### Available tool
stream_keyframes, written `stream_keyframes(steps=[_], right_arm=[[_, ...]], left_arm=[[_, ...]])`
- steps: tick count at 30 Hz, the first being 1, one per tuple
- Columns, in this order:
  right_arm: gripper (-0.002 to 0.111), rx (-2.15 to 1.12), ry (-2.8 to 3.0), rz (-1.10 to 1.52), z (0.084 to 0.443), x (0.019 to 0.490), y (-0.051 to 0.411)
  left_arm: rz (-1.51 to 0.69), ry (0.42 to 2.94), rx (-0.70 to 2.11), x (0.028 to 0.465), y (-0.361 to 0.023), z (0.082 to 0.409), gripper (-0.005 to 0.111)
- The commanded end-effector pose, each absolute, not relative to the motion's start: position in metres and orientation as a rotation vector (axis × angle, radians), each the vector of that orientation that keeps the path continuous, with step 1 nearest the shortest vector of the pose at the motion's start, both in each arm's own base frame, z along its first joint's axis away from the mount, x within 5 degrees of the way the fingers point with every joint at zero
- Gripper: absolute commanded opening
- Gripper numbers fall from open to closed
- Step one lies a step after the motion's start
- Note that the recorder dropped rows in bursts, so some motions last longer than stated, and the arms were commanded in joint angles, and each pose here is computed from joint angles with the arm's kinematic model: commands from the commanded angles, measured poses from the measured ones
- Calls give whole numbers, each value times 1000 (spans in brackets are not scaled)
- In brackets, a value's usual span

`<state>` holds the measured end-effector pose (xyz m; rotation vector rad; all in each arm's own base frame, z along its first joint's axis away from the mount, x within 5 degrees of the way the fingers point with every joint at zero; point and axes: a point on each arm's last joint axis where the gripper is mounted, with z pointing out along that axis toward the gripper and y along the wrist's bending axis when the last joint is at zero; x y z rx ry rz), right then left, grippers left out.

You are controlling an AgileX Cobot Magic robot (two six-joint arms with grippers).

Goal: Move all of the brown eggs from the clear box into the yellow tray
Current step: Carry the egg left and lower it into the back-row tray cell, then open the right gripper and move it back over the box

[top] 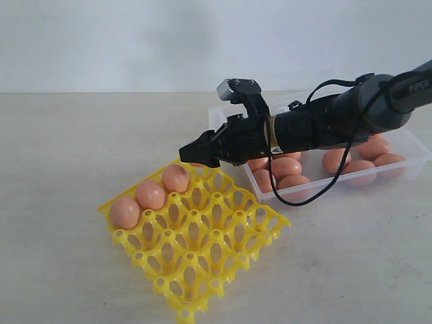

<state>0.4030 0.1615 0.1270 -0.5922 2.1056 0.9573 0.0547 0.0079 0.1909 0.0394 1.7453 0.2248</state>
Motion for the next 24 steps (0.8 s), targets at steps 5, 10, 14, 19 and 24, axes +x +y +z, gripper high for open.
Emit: stream_keyframes(steps=[5,10,14,19,24], right_arm=[[14,-614,2121,985,115,402,162],[35,-611,2123,975,115,402,161],[48,-594,2119,979,116,403,161],[62,-548,2079,977,125,406,161],[62,-559,2038,897,148,408,158]], left_arm=[[217,1738,40,55,8,191,4],[217,1738,40,55,8,191,4],[217,1738,40,55,8,191,4],[217,1738,40,55,8,191,4],[217,1738,40,55,8,191,4]])
